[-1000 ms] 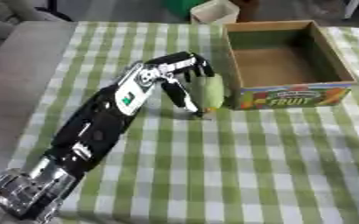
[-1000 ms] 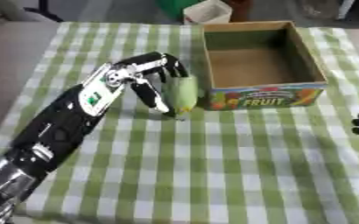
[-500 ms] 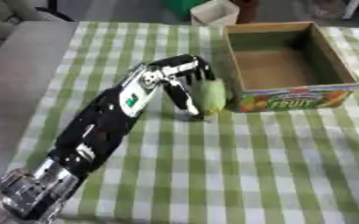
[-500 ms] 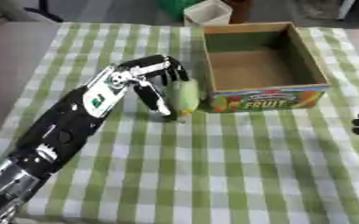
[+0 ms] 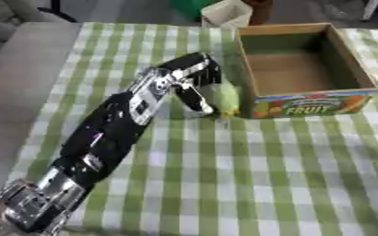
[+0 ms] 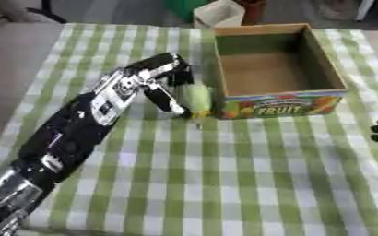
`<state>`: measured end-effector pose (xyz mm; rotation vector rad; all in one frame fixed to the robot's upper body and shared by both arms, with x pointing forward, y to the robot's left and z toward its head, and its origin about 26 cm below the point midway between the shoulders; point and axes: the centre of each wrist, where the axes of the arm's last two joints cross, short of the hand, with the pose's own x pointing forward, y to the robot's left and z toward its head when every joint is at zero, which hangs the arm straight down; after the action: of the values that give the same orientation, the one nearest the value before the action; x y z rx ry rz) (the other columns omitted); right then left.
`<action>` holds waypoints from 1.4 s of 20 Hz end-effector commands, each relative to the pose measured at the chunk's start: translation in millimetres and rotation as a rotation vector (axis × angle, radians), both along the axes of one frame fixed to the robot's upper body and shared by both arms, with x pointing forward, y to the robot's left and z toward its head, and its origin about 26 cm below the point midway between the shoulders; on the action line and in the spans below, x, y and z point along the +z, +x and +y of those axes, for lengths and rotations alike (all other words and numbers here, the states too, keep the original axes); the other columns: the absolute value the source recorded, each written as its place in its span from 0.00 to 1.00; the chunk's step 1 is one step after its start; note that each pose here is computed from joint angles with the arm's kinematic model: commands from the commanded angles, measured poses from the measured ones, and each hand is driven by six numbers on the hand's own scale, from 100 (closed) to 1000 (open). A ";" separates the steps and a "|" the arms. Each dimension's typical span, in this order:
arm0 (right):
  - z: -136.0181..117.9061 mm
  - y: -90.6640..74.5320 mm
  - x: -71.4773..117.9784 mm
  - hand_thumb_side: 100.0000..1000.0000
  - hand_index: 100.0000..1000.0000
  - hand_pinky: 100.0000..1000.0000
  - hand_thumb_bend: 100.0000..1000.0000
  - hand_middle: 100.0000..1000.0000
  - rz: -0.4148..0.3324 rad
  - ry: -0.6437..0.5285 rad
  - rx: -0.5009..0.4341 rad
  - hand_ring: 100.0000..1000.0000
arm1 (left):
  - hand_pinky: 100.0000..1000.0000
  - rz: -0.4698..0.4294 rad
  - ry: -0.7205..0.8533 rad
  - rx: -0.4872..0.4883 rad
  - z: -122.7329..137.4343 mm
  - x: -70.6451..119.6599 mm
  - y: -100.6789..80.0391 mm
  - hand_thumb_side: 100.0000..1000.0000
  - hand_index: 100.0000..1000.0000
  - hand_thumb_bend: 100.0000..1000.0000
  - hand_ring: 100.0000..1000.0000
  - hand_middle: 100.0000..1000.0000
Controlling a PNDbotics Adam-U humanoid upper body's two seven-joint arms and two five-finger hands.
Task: Pick up objects on the table and place them in the box.
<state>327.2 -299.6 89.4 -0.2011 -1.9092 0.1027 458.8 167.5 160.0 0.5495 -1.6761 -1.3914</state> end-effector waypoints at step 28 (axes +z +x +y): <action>12.9 9.0 16.8 0.55 0.63 0.57 0.00 0.51 -0.035 -0.015 0.081 0.58 | 0.39 -0.405 -0.039 -0.090 -53.0 92.8 2.2 0.00 0.32 0.36 0.28 0.20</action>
<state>334.5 -286.6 97.7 -0.1474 -1.9284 0.1584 460.4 118.4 241.1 0.7533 -2.0324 -1.3685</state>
